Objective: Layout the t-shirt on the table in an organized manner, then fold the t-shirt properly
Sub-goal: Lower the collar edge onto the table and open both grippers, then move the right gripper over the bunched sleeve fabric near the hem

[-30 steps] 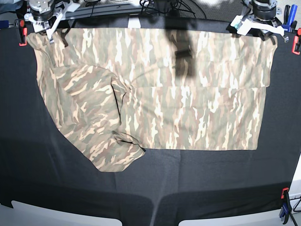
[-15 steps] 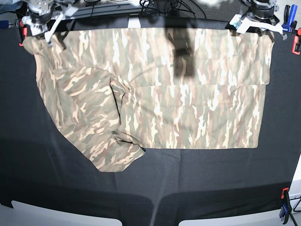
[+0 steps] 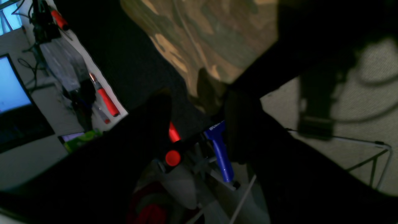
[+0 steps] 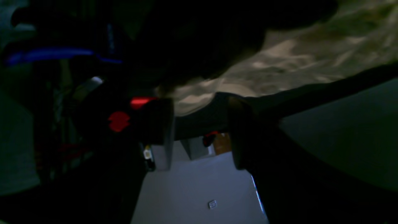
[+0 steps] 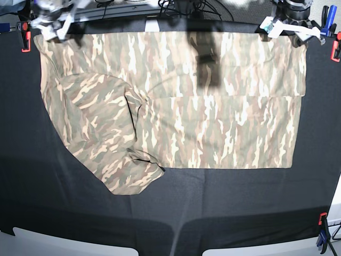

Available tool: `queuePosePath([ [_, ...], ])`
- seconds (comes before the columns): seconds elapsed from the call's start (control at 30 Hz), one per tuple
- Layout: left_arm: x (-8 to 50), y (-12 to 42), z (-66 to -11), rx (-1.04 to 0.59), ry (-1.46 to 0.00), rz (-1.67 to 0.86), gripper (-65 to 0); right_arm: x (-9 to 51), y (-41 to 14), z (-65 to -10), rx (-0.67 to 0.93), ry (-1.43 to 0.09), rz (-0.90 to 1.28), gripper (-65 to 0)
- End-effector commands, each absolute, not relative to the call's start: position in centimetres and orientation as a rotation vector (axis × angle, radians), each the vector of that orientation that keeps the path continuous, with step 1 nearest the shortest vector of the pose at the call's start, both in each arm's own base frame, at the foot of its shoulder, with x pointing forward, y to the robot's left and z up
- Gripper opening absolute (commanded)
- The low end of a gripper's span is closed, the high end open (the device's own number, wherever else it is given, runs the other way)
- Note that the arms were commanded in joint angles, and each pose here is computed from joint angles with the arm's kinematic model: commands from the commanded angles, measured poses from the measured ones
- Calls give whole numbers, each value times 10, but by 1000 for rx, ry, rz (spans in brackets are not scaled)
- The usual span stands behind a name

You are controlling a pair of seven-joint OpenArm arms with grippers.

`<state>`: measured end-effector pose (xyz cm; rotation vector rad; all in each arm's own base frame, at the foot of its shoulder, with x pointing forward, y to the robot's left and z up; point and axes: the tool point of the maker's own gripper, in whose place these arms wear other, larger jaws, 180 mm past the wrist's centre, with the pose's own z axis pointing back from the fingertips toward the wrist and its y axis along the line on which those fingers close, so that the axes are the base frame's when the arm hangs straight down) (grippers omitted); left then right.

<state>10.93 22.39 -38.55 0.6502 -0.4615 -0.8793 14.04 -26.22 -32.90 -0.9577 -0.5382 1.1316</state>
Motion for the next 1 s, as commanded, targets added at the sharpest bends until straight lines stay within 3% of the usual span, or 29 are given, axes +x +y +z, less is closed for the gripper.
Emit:
queuePosePath([
  [0.0, 112, 228, -376, 679, -469, -864, -388, 145, -262, -320, -985, -571, 1109, -379],
  [0.1, 112, 231, -364, 700, -447, -817, -388, 143, -256, -322, -963, -593, 1055, -379],
  [0.4, 134, 208, -331, 660, -598, -790, -388, 148, -245, -321, -931, -663, 1031, -379],
  [0.53, 154, 198, -322, 651, -696, -803, -388, 162, -261, -309, -1009, -652, 945, -379],
  [0.7, 183, 200, -306, 701, -772, -776, -388, 204, -273, -280, -1083, -768, 761, -379],
  [0.83, 218, 195, -287, 702, -886, -734, -388, 239, -278, -268, -993, -852, 577, -379],
  [0.97, 249, 181, -275, 575, -974, -651, -388, 275, -271, -258, -844, -926, 475, -379],
])
